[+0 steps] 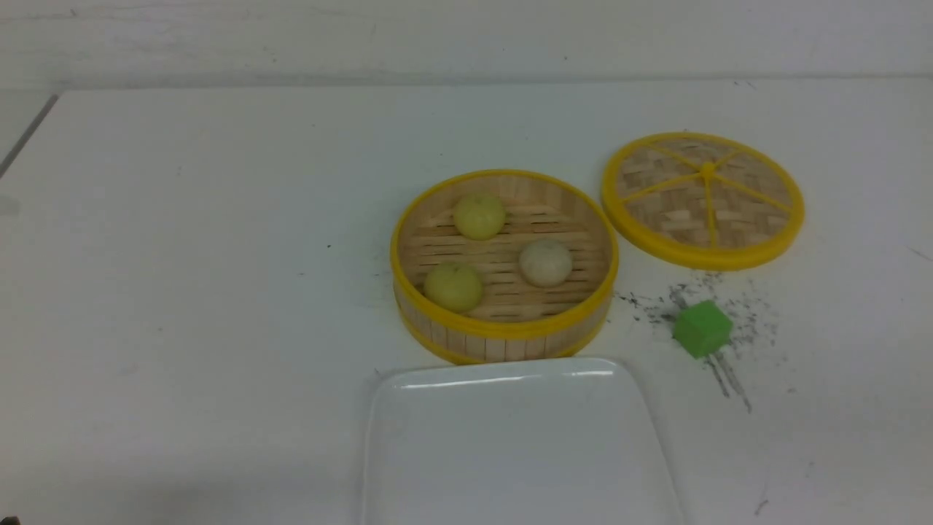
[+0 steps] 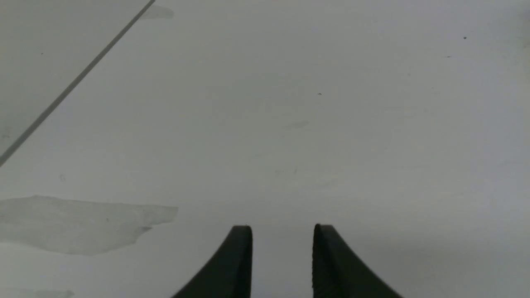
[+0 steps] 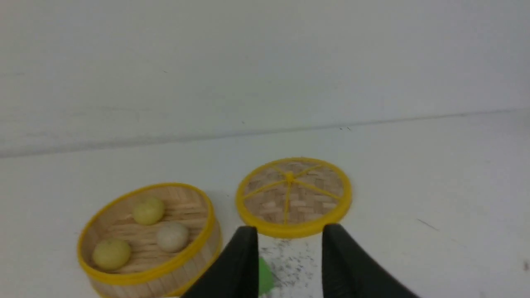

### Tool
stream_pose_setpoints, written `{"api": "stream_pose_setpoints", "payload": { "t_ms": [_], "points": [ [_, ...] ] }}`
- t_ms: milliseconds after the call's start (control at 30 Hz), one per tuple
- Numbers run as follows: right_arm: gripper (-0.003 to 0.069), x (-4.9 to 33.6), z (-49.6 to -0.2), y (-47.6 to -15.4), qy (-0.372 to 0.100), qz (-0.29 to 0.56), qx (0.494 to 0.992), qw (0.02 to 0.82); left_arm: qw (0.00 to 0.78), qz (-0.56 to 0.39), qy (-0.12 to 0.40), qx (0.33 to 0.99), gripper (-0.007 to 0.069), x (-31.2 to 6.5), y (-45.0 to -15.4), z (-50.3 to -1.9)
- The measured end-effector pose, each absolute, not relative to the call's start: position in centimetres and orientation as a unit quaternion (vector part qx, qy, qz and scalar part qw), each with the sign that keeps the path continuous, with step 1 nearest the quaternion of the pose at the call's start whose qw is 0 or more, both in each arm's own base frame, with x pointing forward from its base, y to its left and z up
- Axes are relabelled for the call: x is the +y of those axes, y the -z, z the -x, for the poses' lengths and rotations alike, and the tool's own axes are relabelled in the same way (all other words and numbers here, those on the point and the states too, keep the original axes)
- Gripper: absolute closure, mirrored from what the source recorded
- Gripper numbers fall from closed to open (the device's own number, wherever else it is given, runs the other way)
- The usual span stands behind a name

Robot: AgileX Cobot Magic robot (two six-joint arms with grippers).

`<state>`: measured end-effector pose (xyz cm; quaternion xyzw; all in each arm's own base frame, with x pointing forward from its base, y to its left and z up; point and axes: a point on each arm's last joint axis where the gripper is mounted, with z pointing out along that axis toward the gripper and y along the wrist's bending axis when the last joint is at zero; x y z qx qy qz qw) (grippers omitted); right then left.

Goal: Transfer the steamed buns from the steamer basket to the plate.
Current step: Use the right arm to grab the steamed stuffed bun that is closest to it

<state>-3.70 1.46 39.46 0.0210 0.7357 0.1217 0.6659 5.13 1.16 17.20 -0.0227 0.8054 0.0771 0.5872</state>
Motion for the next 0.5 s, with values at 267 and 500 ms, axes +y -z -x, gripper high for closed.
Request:
{"api": "stream_pose_setpoints", "payload": {
  "t_ms": [267,500],
  "points": [
    [0.0419,1.88,3.89,-40.26,-0.158,-0.019,0.709,0.687,0.587,0.022,-0.078,0.805,0.0384,1.17,-17.21,-5.13],
    [0.0419,1.79,3.82,-40.53,-0.159,-0.020,0.697,0.699,0.587,0.022,-0.078,0.805,0.0384,1.17,-17.21,-5.13]
  ]
}}
